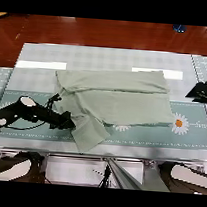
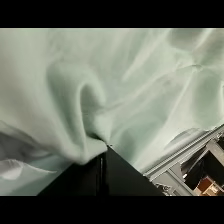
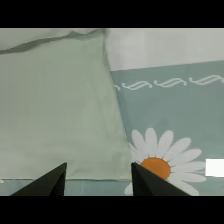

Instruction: Fold the shirts.

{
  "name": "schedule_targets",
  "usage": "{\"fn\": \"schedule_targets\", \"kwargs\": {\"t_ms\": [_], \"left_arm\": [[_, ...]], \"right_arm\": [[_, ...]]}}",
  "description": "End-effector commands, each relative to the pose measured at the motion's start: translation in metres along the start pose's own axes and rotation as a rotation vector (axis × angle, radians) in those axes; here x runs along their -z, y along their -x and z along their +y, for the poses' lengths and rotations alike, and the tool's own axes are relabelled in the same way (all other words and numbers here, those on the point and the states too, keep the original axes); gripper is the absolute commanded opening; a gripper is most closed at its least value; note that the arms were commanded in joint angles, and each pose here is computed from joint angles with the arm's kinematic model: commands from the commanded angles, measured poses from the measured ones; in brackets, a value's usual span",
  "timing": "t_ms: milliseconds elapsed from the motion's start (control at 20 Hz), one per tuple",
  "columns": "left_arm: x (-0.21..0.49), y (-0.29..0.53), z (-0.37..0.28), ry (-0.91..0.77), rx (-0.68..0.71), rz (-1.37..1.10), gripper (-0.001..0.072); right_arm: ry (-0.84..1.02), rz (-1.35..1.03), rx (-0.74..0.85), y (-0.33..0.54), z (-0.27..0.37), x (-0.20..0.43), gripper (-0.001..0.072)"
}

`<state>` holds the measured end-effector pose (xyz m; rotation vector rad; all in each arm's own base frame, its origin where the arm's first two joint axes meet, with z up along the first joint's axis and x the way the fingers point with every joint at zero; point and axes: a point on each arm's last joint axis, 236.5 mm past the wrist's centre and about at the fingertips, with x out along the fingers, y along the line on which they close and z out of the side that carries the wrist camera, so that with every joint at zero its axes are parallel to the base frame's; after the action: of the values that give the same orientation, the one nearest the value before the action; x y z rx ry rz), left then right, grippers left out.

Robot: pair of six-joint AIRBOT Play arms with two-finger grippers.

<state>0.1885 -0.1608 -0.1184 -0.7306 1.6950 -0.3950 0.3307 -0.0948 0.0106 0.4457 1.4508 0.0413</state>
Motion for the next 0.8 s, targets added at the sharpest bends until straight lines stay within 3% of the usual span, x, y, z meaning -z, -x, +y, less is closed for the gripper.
{"fn": "schedule_targets", "kwargs": {"t_ms": [0, 250, 750], "left_arm": [[-0.003, 0.009, -0.003, -0.036, 0.006, -0.03, 0.0029], [-0.007, 0.019, -0.008, -0.061, 0.019, -0.067, 0.003], [-0.008, 0.02, -0.009, -0.066, 0.02, -0.07, 0.003]], "right_arm": [[-0.178, 0.045, -0.074, -0.005, -0.035, 0.03, 0.0502], [-0.247, 0.139, -0.133, -0.057, -0.043, 0.075, 0.0502], [-0.276, 0.102, -0.178, -0.108, -0.017, 0.08, 0.0501]]}}
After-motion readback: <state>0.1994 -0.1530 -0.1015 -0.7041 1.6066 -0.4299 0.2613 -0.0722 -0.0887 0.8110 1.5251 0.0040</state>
